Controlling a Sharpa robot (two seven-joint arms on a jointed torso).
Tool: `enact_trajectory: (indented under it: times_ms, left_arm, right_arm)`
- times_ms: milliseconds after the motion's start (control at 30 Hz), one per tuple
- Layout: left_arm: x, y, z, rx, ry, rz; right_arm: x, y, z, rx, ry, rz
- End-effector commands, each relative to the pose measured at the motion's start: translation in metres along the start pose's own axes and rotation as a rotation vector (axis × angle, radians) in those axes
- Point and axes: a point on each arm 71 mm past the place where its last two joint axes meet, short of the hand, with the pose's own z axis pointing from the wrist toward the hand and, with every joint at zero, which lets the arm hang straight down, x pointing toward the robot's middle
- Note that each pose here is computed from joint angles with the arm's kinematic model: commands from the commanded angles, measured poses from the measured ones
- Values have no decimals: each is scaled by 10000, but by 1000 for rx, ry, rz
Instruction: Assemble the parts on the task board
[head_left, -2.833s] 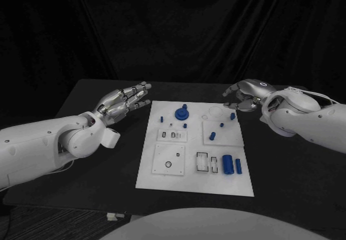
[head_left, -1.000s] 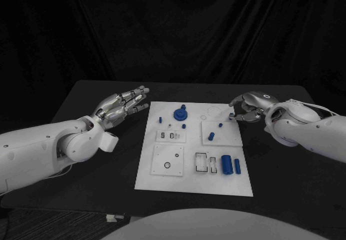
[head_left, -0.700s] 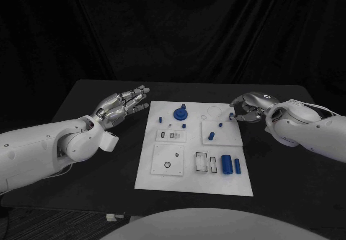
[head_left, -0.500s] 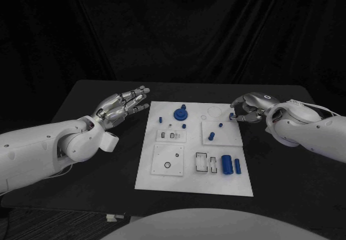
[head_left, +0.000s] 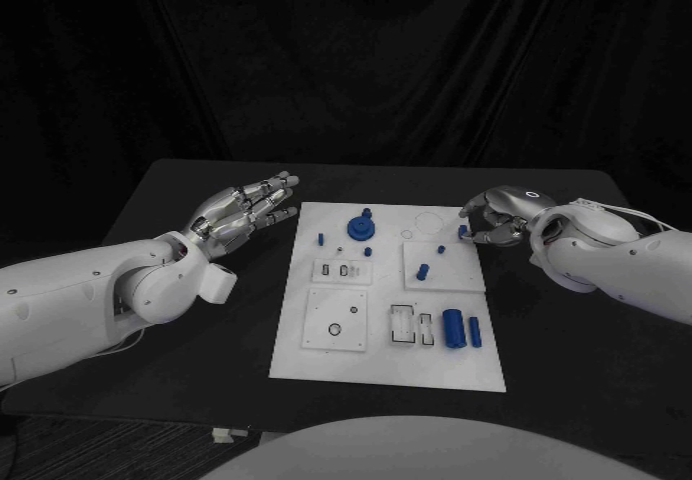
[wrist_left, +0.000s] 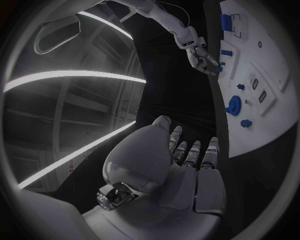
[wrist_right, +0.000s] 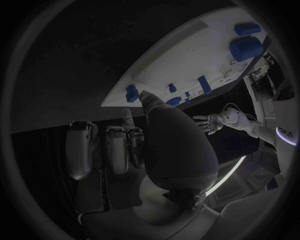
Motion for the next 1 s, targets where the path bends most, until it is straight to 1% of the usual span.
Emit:
enact_trajectory:
  times_ms: [33, 1000]
  left_arm:
    - [18, -6, 2, 14, 12, -9]
    - [13, -3, -7, 11, 12, -10]
  right_arm:
    - [32, -7, 1, 9, 21, -6]
    - [66, -15, 52, 18, 19, -10]
